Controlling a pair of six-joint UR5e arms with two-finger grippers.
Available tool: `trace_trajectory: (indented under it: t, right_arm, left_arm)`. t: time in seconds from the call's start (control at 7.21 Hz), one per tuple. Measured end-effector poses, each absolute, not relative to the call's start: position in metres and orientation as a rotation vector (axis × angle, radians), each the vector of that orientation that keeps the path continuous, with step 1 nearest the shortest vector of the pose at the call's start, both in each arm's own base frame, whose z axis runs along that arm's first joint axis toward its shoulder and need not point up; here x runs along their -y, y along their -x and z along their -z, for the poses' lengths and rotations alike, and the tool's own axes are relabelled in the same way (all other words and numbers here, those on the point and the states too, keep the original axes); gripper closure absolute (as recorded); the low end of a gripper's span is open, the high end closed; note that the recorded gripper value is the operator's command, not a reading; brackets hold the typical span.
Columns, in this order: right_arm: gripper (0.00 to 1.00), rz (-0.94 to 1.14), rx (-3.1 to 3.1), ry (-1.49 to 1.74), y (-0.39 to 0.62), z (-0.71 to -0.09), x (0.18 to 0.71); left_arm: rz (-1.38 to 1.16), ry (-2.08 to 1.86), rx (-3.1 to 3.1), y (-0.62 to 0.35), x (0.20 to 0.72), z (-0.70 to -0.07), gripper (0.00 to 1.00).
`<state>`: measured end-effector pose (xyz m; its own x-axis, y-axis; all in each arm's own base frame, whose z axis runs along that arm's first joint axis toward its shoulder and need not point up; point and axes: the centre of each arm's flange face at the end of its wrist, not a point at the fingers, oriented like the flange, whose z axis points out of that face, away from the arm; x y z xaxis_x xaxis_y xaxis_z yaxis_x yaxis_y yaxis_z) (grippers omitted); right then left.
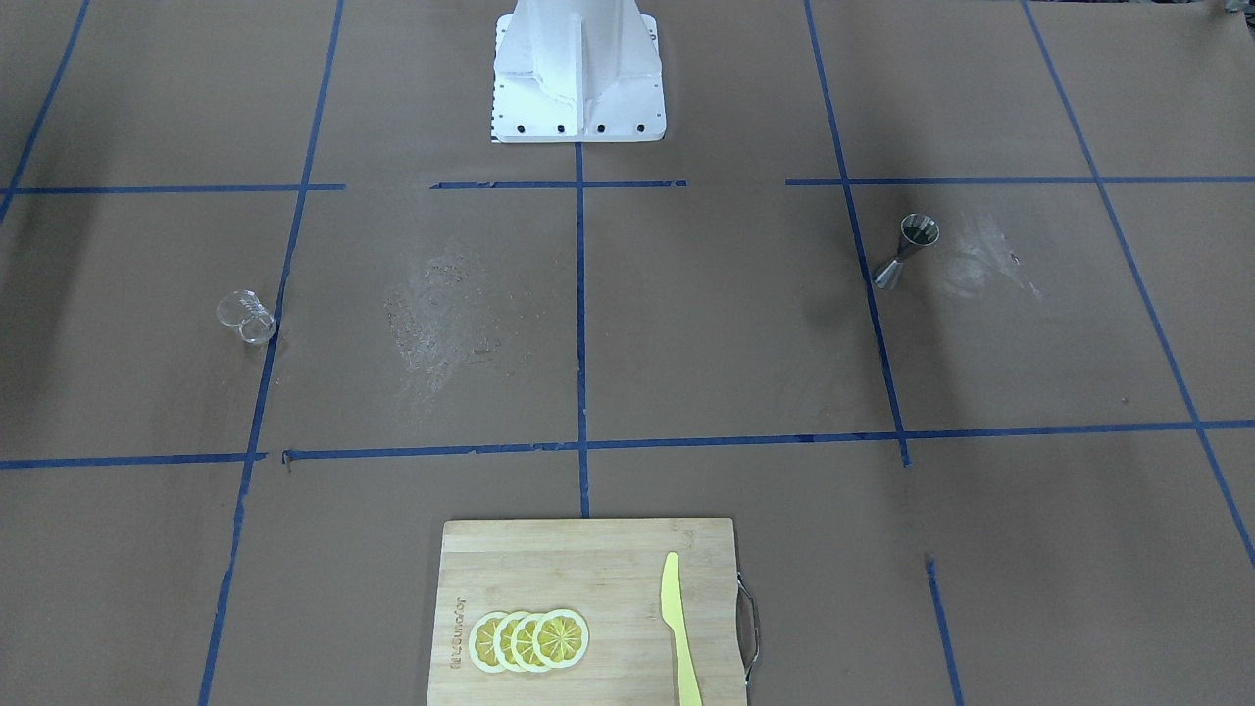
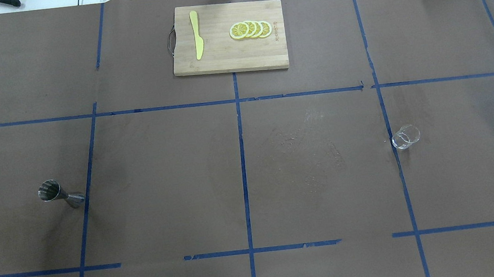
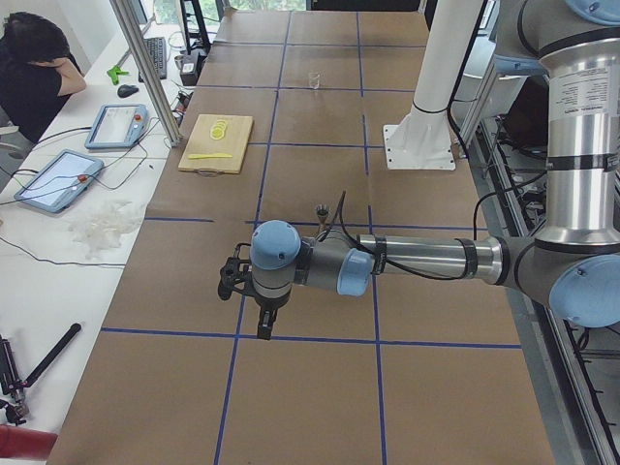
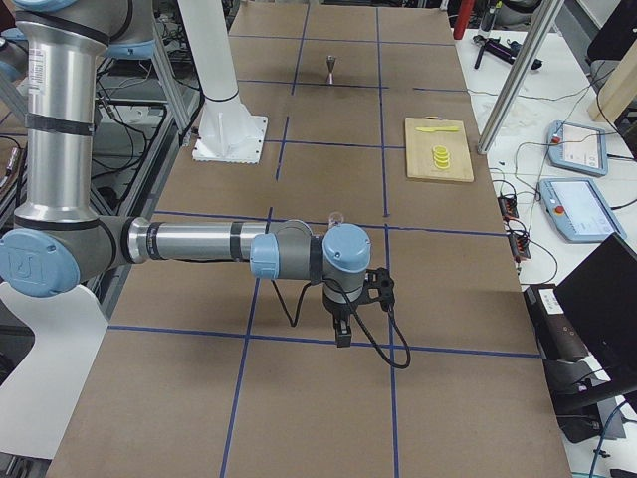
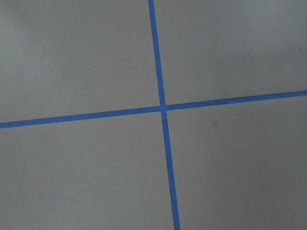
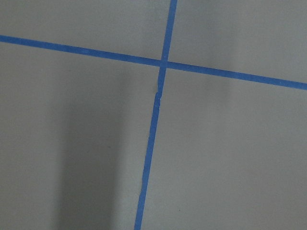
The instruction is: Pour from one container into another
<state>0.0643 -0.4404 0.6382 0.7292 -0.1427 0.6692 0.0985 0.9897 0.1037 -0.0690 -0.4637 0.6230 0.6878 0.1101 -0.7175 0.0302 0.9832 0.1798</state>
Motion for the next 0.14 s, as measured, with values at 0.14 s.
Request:
trace_trajectory:
  t: [0.14]
  right_arm:
    - [0.0,0.133,0.742,-0.062,-0.0643,-0.6383,0.4404]
  left_arm:
    - [-0.045,-0.183,-0.812,0.069,0.4638,-0.623,0.0]
